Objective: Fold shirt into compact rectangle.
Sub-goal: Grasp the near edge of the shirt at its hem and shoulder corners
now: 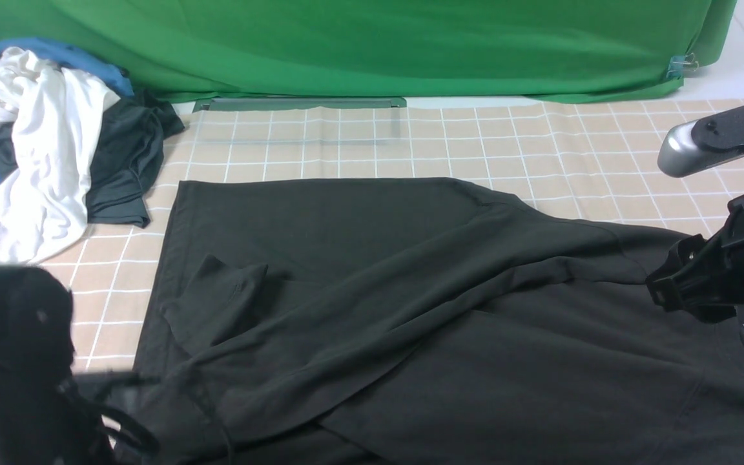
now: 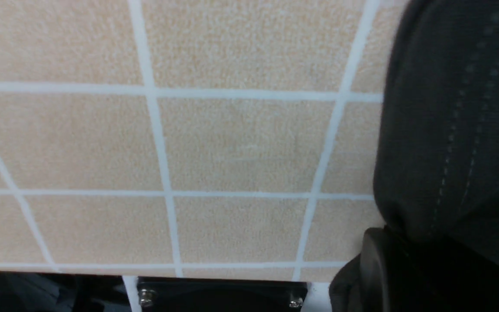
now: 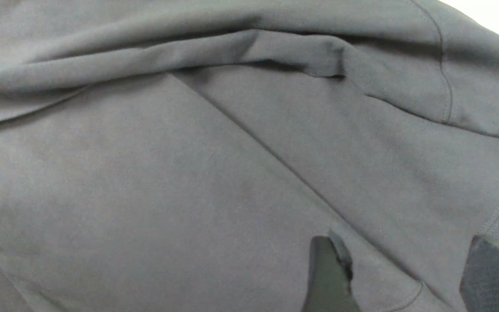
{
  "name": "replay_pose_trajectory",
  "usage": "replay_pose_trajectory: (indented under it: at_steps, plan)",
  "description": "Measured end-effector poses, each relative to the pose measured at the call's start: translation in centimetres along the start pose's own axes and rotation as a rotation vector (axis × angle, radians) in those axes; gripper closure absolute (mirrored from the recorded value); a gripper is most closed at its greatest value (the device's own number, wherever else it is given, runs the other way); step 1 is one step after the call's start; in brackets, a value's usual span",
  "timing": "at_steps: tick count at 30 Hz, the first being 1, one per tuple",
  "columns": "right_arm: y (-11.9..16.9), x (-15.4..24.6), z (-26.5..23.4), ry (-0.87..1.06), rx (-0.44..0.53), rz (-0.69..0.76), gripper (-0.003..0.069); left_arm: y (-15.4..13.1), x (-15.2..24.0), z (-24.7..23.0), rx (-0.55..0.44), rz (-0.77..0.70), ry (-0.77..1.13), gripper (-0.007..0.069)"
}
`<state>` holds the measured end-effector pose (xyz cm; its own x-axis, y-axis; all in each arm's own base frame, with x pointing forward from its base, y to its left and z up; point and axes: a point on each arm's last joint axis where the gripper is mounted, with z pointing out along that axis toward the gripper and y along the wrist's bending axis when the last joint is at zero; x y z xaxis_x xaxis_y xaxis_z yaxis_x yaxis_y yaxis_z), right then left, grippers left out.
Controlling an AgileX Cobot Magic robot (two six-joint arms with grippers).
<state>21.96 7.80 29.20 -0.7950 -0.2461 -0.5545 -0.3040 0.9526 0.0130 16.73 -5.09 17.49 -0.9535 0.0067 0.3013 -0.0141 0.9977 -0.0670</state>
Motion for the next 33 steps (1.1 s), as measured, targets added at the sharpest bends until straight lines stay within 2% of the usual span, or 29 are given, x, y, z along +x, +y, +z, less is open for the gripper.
replay_pose_trajectory:
  at_steps: [4, 8, 18, 25, 31, 33]
  plan:
    - [0.0, 0.0, 0.0, -0.004, 0.000, -0.001, 0.0214, -0.6, -0.1, -4.3, 0.037, 0.022, -0.191, 0.0605]
    - [0.0, -0.1, 0.0, -0.008, 0.000, -0.001, 0.0214, -1.0, -0.4, -7.0, 0.059, 0.036, -0.288, 0.0605]
    - [0.0, 0.0, 0.0, 0.000, 0.000, -0.031, 0.0214, -1.9, -2.7, -10.5, 0.098, 0.048, -0.494, 0.0605]
    - [0.0, 1.8, 0.1, 0.177, -0.007, -0.111, 0.0214, -2.3, -4.6, -11.5, 0.115, 0.042, -0.574, 0.0605]
    - [1.4, 4.4, 2.0, 0.321, -0.139, -0.197, 0.0198, -0.8, -5.9, -11.9, 0.152, -0.058, -0.588, 0.0605]
    - [2.5, 5.9, 3.4, 0.385, -0.188, -0.268, 0.0142, -0.2, -6.2, -11.8, 0.155, -0.070, -0.579, 0.0605]
